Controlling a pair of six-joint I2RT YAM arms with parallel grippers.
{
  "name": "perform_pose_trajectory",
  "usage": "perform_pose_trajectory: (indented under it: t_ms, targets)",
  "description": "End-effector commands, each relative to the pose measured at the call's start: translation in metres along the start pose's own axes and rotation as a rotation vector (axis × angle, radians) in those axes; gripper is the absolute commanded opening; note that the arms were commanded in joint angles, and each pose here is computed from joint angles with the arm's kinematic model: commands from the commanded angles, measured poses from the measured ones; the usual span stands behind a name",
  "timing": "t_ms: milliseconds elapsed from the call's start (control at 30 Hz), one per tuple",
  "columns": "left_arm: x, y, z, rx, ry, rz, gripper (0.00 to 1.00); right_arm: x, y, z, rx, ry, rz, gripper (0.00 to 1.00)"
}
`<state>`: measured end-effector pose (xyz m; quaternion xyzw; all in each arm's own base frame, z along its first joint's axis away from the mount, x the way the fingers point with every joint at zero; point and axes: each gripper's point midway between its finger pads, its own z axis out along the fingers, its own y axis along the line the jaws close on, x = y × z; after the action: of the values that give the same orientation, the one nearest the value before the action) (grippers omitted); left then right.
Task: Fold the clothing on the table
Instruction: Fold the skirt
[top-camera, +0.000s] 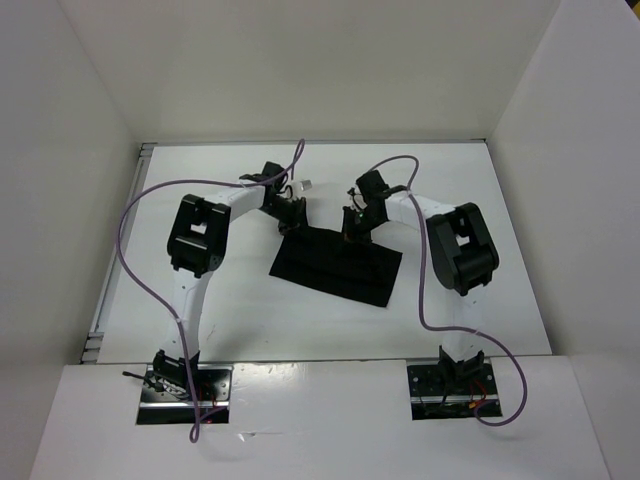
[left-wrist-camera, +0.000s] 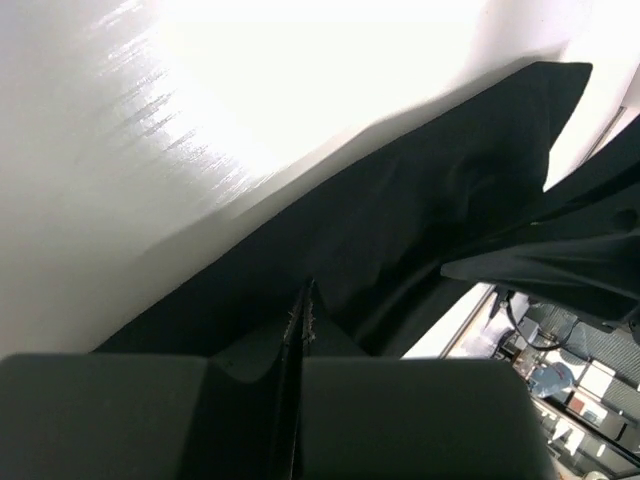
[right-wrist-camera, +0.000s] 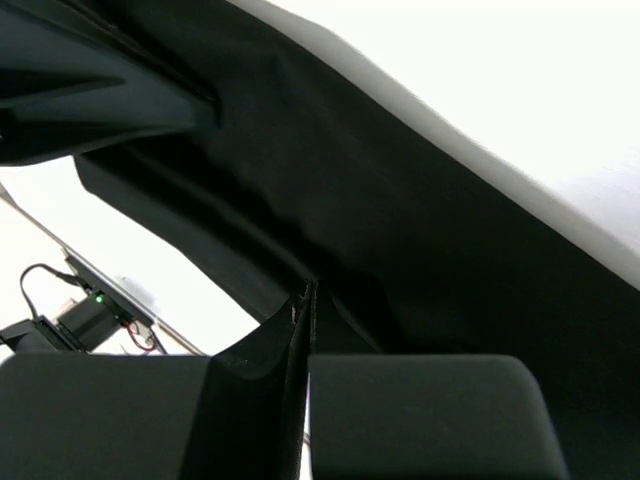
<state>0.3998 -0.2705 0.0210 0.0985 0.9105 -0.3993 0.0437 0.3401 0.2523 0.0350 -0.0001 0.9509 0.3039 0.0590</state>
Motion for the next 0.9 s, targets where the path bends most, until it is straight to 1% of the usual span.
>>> perform_pose_trajectory:
  t_ms: [0, 167, 200, 300, 333, 433, 500, 533, 600, 633, 700, 733, 800, 833, 867]
  targets:
    - [0.003, 0.017, 0.009, -0.080, 0.010, 0.003, 0.00, -0.011, 0.015, 0.005, -0.046, -0.041, -0.033, 0.00]
    - [0.000, 0.023, 0.008, -0.146, -0.009, 0.017, 0.00, -0.018, 0.009, 0.012, -0.025, -0.060, -0.036, 0.00]
    - [0.004, 0.026, 0.011, -0.170, -0.002, 0.019, 0.00, -0.017, 0.005, 0.017, -0.018, -0.048, -0.028, 0.00]
    - [-0.001, 0.029, 0.005, -0.219, -0.033, 0.025, 0.00, -0.014, 0.006, 0.022, -0.019, -0.041, -0.035, 0.00]
    - [-0.002, 0.025, 0.005, -0.226, -0.037, 0.037, 0.00, -0.013, 0.003, 0.025, -0.014, -0.033, -0.030, 0.00]
    - [0.001, 0.028, 0.005, -0.240, -0.033, 0.032, 0.00, 0.000, 0.002, 0.032, 0.001, -0.006, -0.058, 0.00]
    - [-0.002, 0.029, 0.006, -0.248, -0.046, 0.026, 0.00, 0.020, 0.008, 0.035, -0.015, 0.042, -0.067, 0.00]
    - [-0.004, 0.026, 0.003, -0.246, -0.054, 0.021, 0.00, 0.021, 0.013, 0.028, -0.030, 0.036, -0.083, 0.00]
    - [-0.008, 0.025, 0.001, -0.253, -0.067, 0.028, 0.00, 0.048, 0.024, 0.022, -0.041, 0.094, -0.098, 0.00]
    - [-0.008, 0.025, 0.001, -0.253, -0.067, 0.028, 0.00, 0.052, 0.038, 0.007, -0.067, 0.078, -0.135, 0.00]
    - [-0.010, 0.026, 0.003, -0.253, -0.067, 0.028, 0.00, 0.078, 0.051, -0.007, -0.070, 0.127, -0.153, 0.00]
    - [-0.010, 0.028, 0.004, -0.255, -0.061, 0.024, 0.00, 0.082, 0.064, -0.025, -0.088, 0.110, -0.190, 0.00]
    - [-0.013, 0.025, 0.004, -0.253, -0.069, 0.020, 0.00, 0.099, 0.077, -0.048, -0.101, 0.128, -0.206, 0.00]
    - [-0.013, 0.025, 0.004, -0.253, -0.069, 0.020, 0.00, 0.100, 0.084, -0.059, -0.115, 0.107, -0.220, 0.00]
    - [-0.013, 0.025, 0.004, -0.253, -0.069, 0.020, 0.00, 0.098, 0.095, -0.079, -0.136, 0.053, -0.251, 0.00]
